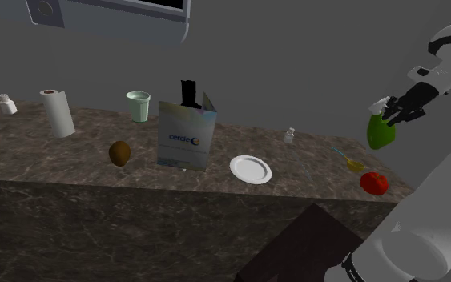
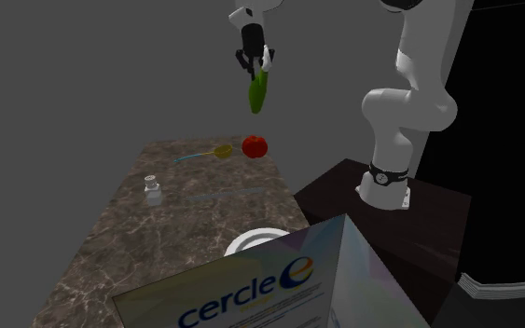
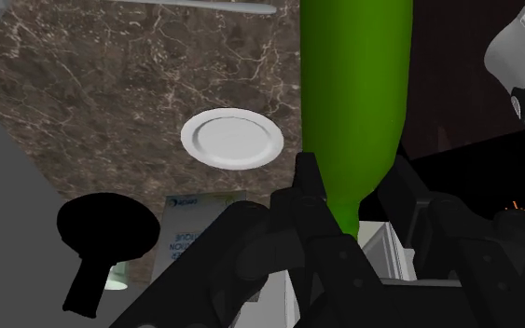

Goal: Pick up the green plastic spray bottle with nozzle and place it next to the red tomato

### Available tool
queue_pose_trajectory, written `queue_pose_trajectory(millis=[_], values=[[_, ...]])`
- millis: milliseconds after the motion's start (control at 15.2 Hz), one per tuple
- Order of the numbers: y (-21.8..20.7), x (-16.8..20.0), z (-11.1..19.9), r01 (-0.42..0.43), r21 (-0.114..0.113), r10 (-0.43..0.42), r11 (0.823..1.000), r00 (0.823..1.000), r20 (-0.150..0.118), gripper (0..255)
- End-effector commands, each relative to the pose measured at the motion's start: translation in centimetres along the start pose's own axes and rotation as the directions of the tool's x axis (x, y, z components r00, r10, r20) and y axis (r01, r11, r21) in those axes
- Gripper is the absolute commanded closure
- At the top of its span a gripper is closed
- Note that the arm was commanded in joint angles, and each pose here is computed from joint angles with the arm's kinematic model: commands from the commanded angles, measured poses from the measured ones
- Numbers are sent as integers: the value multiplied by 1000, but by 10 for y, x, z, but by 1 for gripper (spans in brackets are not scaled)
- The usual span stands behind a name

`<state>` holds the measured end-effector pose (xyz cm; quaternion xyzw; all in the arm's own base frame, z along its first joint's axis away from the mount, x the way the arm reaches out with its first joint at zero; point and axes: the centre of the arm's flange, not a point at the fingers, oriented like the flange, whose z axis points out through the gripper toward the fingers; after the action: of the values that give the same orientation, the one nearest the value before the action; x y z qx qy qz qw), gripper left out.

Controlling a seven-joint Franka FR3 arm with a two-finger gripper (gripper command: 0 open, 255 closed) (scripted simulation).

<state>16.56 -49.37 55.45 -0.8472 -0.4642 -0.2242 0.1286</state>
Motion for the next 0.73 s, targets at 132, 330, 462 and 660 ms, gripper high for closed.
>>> queue_pose_trajectory(millis=[132, 330, 462, 660], values=[[0, -10, 19, 0, 0, 0, 1000, 1000, 1, 255], [0, -18, 32, 0, 0, 0, 1000, 1000, 1, 255], [0, -23, 41, 0, 0, 0, 1000, 1000, 1, 255], [0, -31, 55, 0, 0, 0, 1000, 1000, 1, 255]])
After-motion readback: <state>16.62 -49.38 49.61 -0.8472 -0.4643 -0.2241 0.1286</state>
